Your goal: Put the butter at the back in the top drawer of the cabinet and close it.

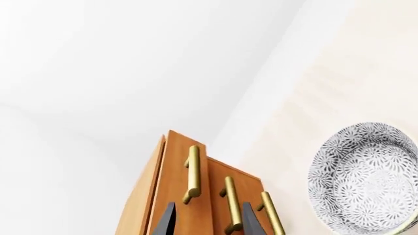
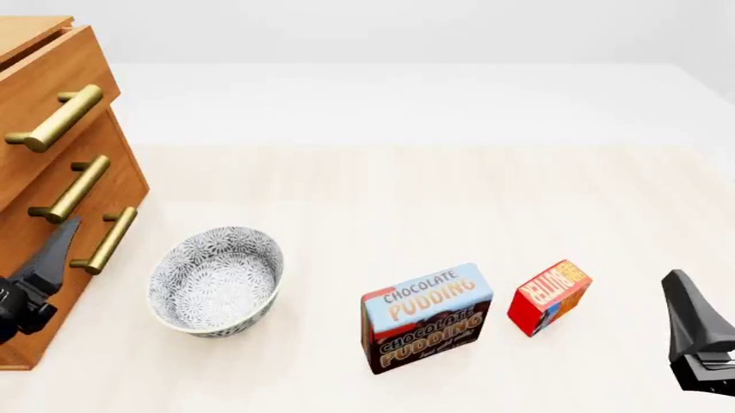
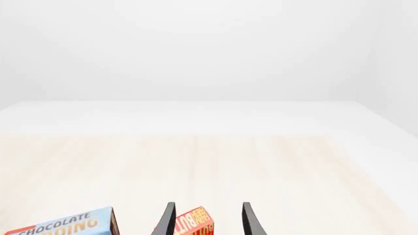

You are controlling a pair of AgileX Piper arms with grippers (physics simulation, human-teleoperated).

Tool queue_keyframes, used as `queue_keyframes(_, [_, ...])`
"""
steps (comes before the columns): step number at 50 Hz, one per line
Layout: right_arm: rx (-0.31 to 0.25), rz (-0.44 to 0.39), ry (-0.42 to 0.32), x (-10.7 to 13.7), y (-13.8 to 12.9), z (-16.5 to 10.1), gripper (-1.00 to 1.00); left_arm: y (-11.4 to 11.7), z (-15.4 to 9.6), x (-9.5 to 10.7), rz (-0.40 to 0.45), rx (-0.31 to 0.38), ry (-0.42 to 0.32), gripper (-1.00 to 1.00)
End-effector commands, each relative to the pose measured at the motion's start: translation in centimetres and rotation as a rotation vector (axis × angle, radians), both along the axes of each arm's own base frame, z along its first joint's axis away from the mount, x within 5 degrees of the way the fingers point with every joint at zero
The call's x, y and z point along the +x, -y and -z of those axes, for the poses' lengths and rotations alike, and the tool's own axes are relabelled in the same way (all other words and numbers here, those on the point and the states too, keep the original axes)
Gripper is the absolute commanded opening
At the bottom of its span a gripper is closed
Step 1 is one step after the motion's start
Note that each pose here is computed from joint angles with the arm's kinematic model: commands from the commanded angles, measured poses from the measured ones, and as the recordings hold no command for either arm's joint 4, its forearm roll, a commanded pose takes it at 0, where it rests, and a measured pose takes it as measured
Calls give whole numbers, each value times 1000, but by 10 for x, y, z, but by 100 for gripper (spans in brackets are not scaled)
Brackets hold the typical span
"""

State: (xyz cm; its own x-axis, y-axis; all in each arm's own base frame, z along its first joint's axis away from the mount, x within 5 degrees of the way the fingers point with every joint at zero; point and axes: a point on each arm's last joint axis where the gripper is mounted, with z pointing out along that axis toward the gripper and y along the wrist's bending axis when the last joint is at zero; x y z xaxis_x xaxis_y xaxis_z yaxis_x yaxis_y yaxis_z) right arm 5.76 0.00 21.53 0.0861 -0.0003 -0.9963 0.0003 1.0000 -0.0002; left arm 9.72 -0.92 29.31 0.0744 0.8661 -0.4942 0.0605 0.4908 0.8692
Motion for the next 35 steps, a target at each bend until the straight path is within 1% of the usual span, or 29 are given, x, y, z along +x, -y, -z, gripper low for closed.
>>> queue_keyframes(1, [0, 0, 0, 0, 0, 0, 100, 1, 0, 7, 2, 41, 3, 100])
queue_keyframes(5, [0, 0, 0, 0, 0, 0, 100, 1, 0, 7, 2, 41, 3, 100])
queue_keyframes(6, [0, 0, 0, 0, 0, 0, 100, 1, 8, 9, -1, 102, 29, 100])
queue_keyframes(27, [0, 0, 0, 0, 0, 0, 100, 1, 8, 9, -1, 102, 29, 100])
queue_keyframes(28, [0, 0, 0, 0, 0, 0, 100, 0, 4, 29, -24, 143, 31, 100])
queue_keyframes(33, [0, 0, 0, 0, 0, 0, 100, -2, -1, 34, -36, 147, 34, 100])
queue_keyframes(35, [0, 0, 0, 0, 0, 0, 100, -2, -3, 36, -41, 139, 21, 100])
